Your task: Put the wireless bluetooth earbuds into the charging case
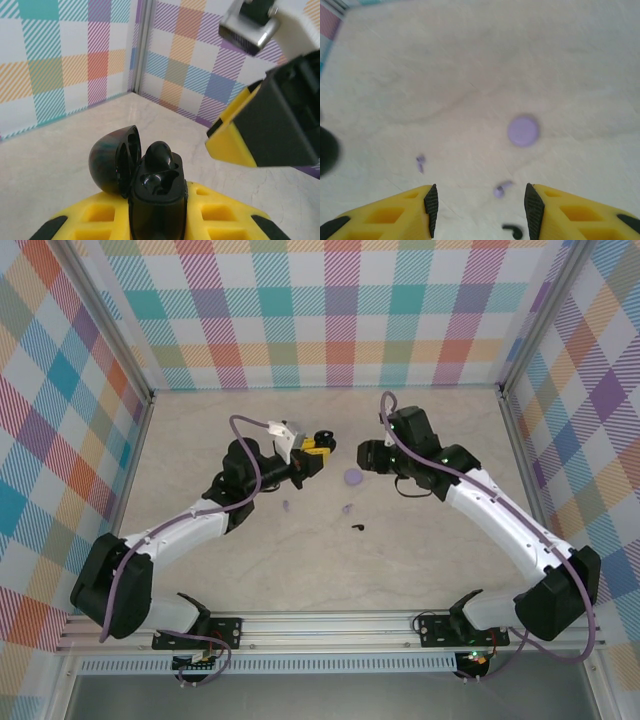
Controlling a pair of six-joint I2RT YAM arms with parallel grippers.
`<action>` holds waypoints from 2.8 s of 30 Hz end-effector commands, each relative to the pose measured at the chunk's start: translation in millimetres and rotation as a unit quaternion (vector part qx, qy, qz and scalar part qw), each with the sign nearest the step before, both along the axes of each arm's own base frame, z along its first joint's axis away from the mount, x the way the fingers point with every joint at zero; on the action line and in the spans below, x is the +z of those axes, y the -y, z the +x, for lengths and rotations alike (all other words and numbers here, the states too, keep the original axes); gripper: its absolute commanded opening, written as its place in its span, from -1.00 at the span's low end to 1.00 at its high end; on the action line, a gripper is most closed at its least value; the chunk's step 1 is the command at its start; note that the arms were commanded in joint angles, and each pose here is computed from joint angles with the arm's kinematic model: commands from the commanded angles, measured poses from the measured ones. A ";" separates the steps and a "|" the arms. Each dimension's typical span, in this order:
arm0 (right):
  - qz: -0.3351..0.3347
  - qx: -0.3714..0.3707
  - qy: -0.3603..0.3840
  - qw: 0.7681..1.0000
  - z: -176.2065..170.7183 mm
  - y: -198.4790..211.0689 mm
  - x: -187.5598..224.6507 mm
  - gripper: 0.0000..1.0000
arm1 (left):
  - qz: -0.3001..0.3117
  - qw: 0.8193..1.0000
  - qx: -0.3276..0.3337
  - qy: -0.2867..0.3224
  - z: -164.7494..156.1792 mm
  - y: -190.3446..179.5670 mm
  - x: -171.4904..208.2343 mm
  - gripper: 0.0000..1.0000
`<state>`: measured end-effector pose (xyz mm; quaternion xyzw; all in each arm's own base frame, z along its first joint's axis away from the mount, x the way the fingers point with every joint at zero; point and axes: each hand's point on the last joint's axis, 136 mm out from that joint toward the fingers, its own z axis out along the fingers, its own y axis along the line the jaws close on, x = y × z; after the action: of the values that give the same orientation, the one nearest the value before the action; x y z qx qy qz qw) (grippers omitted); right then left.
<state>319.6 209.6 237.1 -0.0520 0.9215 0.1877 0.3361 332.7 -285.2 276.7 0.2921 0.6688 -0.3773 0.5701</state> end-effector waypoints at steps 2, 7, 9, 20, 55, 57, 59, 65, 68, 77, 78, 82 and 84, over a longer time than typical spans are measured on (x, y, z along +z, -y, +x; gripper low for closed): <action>-0.043 0.015 -0.116 0.992 -38.6 12.9 -61.5 -0.01 | -0.007 1.000 -0.003 -0.012 -9.5 -15.5 4.4 -0.95; -0.021 0.010 -0.224 0.974 -64.4 4.6 -114.1 -0.08 | -0.004 1.000 0.006 -0.026 -15.8 -31.2 1.8 -0.95; -0.008 0.000 -0.252 0.968 -70.1 0.9 -129.8 -0.10 | -0.004 0.999 0.012 -0.031 -17.8 -35.8 0.4 -0.95; -0.011 -0.001 -0.330 0.944 -81.5 -25.8 -176.2 -0.18 | 0.000 0.999 0.040 -0.037 -25.2 -49.4 -1.9 -0.95; -0.138 0.012 -0.280 0.950 -40.3 -42.2 -186.6 -0.08 | 0.010 0.998 0.047 -0.038 -25.7 -52.5 -5.4 -0.97; -0.152 0.006 -0.285 0.947 -43.8 -37.4 -187.4 -0.08 | 0.009 0.998 0.048 -0.036 -25.4 -52.7 -4.4 -0.98; -0.164 -0.008 -0.292 0.942 -48.9 -30.1 -190.0 -0.10 | 0.009 0.998 0.047 -0.037 -25.4 -52.2 -4.5 -0.98; -0.143 -0.044 -0.308 0.939 -61.5 -23.9 -203.7 -0.23 | 0.007 0.998 0.046 -0.040 -24.9 -51.3 -6.2 -0.98; -0.129 -0.048 -0.317 0.938 -62.9 -29.0 -209.6 -0.24 | 0.007 0.998 0.045 -0.040 -24.6 -51.1 -6.4 -0.98; -0.124 -0.043 -0.328 0.936 -60.1 -39.3 -218.2 -0.31 | 0.008 0.998 0.048 -0.041 -23.1 -51.2 -6.9 -0.98; -0.125 -0.039 -0.327 0.936 -59.4 -41.1 -218.3 -0.31 | 0.008 0.998 0.048 -0.041 -22.8 -51.2 -7.2 -0.98; -0.133 -0.023 -0.326 0.936 -56.2 -45.6 -218.2 -0.33 | 0.008 0.998 0.048 -0.042 -22.3 -51.0 -7.1 -0.98; -0.140 -0.017 -0.323 0.936 -55.0 -46.3 -217.1 -0.34 | 0.008 0.998 0.048 -0.041 -22.5 -51.2 -6.5 -0.98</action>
<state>264.0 247.3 17.8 -0.0013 0.9983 0.0550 0.0174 307.5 -238.3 265.4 0.2544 0.7127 -0.3575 0.5473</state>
